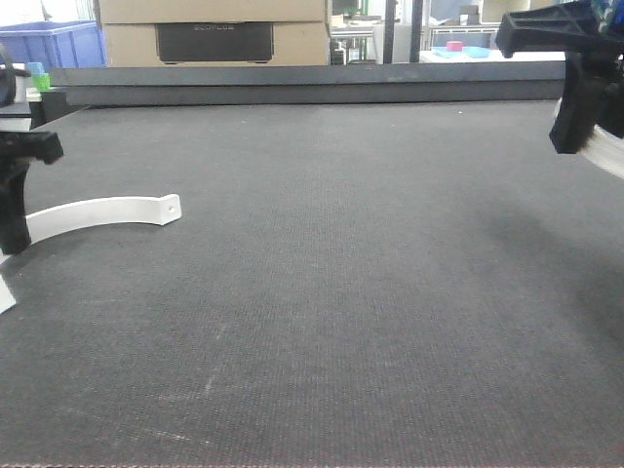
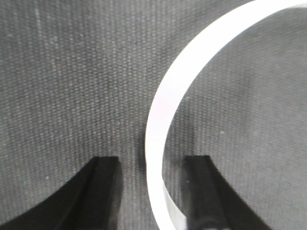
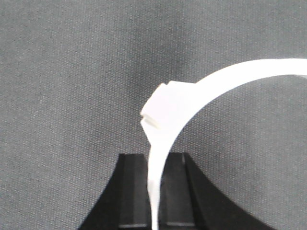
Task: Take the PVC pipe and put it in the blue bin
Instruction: 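Lift both white pipe pieces off the table with both grippers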
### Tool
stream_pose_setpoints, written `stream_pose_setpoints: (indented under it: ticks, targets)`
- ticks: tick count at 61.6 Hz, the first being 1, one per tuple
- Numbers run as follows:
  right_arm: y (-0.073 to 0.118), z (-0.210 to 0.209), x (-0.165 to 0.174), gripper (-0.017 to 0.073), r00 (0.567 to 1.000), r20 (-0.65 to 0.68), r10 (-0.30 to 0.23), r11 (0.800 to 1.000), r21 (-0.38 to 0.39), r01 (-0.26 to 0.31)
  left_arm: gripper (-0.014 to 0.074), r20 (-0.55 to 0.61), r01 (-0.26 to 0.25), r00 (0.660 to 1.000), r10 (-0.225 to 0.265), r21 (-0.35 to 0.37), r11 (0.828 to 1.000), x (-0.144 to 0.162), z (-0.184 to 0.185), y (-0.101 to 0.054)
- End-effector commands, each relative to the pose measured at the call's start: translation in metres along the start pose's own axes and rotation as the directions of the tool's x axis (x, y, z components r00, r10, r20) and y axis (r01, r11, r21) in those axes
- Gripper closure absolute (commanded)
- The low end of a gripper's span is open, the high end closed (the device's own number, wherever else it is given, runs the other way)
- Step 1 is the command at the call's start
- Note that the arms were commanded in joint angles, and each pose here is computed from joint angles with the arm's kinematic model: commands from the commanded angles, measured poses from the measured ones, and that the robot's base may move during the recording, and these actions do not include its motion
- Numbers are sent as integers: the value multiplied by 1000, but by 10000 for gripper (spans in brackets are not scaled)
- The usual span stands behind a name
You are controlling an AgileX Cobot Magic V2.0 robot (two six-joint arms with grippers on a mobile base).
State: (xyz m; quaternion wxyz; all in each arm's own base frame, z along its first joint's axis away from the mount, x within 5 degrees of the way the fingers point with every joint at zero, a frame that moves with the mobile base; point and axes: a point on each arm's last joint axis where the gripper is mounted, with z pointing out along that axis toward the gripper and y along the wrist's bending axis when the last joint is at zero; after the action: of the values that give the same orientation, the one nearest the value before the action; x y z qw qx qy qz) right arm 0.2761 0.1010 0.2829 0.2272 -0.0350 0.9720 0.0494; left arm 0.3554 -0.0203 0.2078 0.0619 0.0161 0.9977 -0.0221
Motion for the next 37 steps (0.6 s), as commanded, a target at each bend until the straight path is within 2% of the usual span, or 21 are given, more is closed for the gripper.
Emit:
stream_pose_setpoints:
  ticks: [1, 12, 25, 37]
  targets:
    - [0, -3, -1, 727, 1000, 15, -18, 1000, 5, 18, 405, 14, 4, 1000, -4, -2, 1000, -3, -1, 2]
    - [-1, -3, -1, 727, 1000, 14, -18, 1000, 5, 18, 456, -1, 4, 1000, -4, -2, 1000, -2, 2, 2]
    - [0, -3, -1, 727, 1000, 22, -18, 1000, 2, 18, 704, -14, 1, 1000, -1, -7, 1000, -1, 2, 2]
    - [0, -4, -1, 727, 1000, 21, -18, 1000, 3, 18, 704, -56, 0, 998, -1, -6, 1000, 1, -4, 2]
